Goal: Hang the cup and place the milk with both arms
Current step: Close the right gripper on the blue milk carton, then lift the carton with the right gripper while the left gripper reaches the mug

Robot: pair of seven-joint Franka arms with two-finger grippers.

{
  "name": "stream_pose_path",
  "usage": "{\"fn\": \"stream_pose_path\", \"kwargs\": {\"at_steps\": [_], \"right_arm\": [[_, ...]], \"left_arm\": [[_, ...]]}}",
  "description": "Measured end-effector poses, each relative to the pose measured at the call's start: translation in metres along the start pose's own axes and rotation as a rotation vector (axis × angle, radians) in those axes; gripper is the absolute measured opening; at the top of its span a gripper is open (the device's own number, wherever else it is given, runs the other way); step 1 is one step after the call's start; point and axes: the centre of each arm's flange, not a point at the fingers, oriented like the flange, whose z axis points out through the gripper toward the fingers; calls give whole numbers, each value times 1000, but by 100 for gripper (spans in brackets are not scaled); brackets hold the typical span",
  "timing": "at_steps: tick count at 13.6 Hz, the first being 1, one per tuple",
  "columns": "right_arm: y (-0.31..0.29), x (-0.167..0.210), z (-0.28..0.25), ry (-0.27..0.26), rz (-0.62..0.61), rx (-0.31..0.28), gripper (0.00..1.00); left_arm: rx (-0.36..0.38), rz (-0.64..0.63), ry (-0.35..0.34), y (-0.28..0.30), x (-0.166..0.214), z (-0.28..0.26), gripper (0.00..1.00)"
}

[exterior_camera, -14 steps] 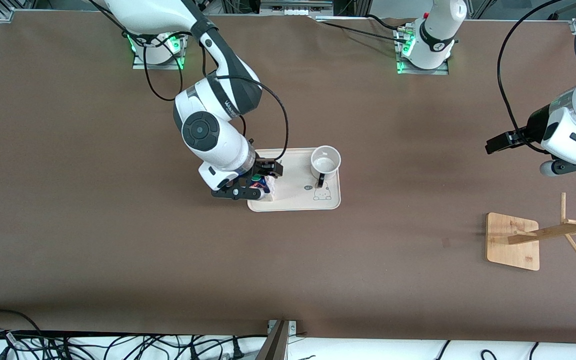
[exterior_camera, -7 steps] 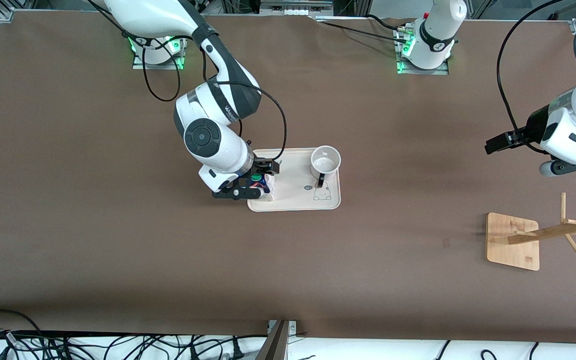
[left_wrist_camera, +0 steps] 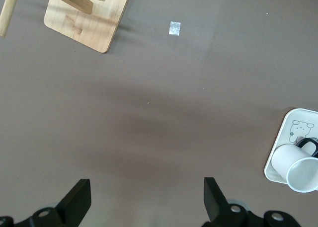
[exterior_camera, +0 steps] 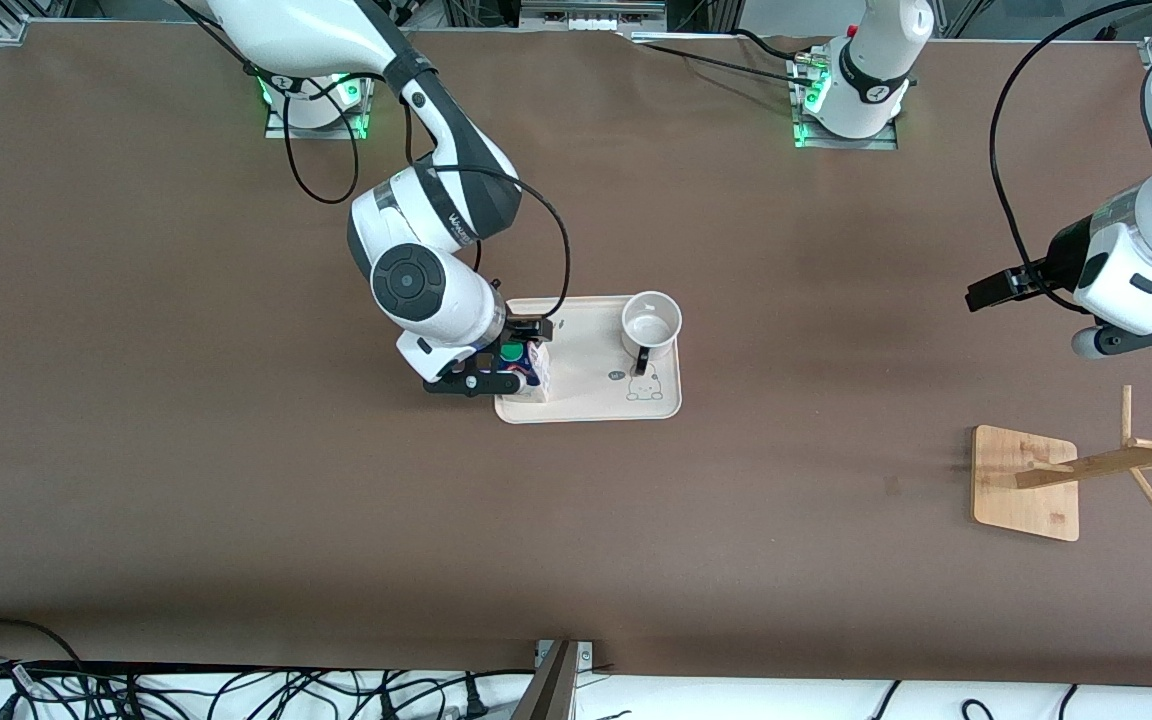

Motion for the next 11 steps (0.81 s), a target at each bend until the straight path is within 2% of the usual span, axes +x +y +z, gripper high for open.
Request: {"fn": "stream_pose_path", "kwargs": {"at_steps": [2, 5, 7, 11], "right_arm": [[0, 0, 0, 0, 0, 0, 64], [1, 1, -2, 4, 1, 2, 35], [1, 1, -3, 5, 2, 3, 29], [-1, 1, -9, 14, -3, 8, 28]], "left_arm": [[0, 0, 0, 0, 0, 0, 100], [2, 12, -1, 7, -2, 1, 100], [7, 27, -12, 16, -2, 7, 100], [19, 56, -48, 34, 0, 24, 100]]}}
